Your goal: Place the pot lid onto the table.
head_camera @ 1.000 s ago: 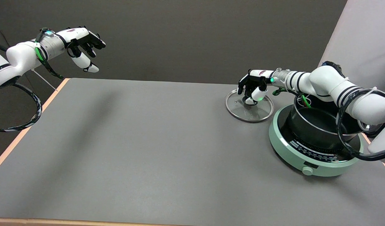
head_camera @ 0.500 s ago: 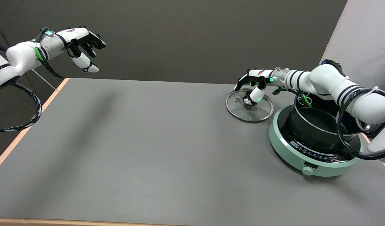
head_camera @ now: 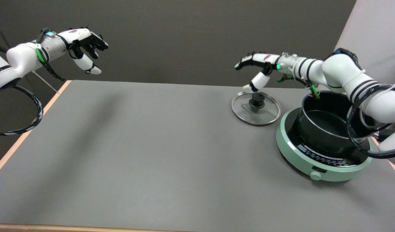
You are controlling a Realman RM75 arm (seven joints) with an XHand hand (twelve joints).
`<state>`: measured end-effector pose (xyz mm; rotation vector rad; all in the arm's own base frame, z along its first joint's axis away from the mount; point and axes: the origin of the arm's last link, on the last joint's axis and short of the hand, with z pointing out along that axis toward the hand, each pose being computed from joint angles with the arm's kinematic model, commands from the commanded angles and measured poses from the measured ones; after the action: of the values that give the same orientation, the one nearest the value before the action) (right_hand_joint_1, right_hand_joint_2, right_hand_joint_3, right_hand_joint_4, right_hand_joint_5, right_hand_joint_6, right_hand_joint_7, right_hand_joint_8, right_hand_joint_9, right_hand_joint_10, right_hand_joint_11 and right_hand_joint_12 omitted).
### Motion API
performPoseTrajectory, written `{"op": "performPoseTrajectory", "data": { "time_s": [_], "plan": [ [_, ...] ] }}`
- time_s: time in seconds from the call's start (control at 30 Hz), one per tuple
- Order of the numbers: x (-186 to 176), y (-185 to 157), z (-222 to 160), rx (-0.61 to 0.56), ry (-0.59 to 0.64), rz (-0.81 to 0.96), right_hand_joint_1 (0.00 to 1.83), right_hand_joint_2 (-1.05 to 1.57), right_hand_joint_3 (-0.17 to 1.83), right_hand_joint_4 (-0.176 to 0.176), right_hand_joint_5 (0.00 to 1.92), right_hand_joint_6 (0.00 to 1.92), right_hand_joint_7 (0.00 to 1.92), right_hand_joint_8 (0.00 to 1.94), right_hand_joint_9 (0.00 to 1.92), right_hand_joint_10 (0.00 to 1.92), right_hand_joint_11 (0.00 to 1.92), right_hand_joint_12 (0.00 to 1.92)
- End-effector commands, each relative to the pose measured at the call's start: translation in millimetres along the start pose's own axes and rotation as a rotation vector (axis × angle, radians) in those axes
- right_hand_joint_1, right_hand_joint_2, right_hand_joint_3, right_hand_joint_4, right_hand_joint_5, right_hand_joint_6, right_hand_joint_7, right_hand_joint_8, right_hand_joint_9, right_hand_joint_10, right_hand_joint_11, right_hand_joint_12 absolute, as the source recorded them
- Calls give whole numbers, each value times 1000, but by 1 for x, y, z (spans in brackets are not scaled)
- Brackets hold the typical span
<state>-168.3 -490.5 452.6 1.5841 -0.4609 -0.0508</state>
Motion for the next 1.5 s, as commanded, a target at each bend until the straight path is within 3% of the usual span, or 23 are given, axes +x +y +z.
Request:
{"op": "performPoseTrajectory", "data": {
  "time_s": [0.03, 0.33, 0.53, 0.67, 0.93, 0.97, 1.0, 1.13, 1.3, 1.5],
  "plan": [
    [69, -60, -29, 176, 212, -100, 937, 338, 964, 78, 351, 217, 93, 149, 27, 95, 26, 459],
    [96, -68, -62, 219, 341, -62, 956, 328, 1064, 92, 395, 171, 183, 153, 96, 201, 119, 478],
    [99, -51, -90, 302, 384, 219, 919, 349, 1031, 94, 400, 176, 219, 155, 134, 205, 139, 502],
    [107, -47, -116, 305, 437, 195, 901, 359, 1029, 83, 406, 180, 233, 164, 144, 210, 139, 497],
    [110, -28, -172, 189, 577, 112, 860, 371, 994, 61, 410, 182, 254, 170, 150, 227, 123, 521],
    [109, -26, -179, 180, 589, 114, 1273, -884, 1014, 7, 143, 117, 125, 116, 113, 122, 110, 156],
    [108, -24, -185, 173, 600, 116, 1324, -1047, 1023, 0, 108, 108, 108, 108, 108, 108, 108, 108],
    [102, -22, -204, 156, 631, 124, 1309, -1047, 1069, -2, 102, 102, 102, 102, 102, 102, 102, 102],
    [104, -22, -225, 123, 692, 116, 1302, -1047, 968, -6, 97, 97, 97, 97, 97, 97, 97, 97],
    [96, 0, -259, -27, 770, 67, 1304, -1047, 954, -11, 90, 90, 90, 90, 90, 90, 90, 90]
  ]
}}
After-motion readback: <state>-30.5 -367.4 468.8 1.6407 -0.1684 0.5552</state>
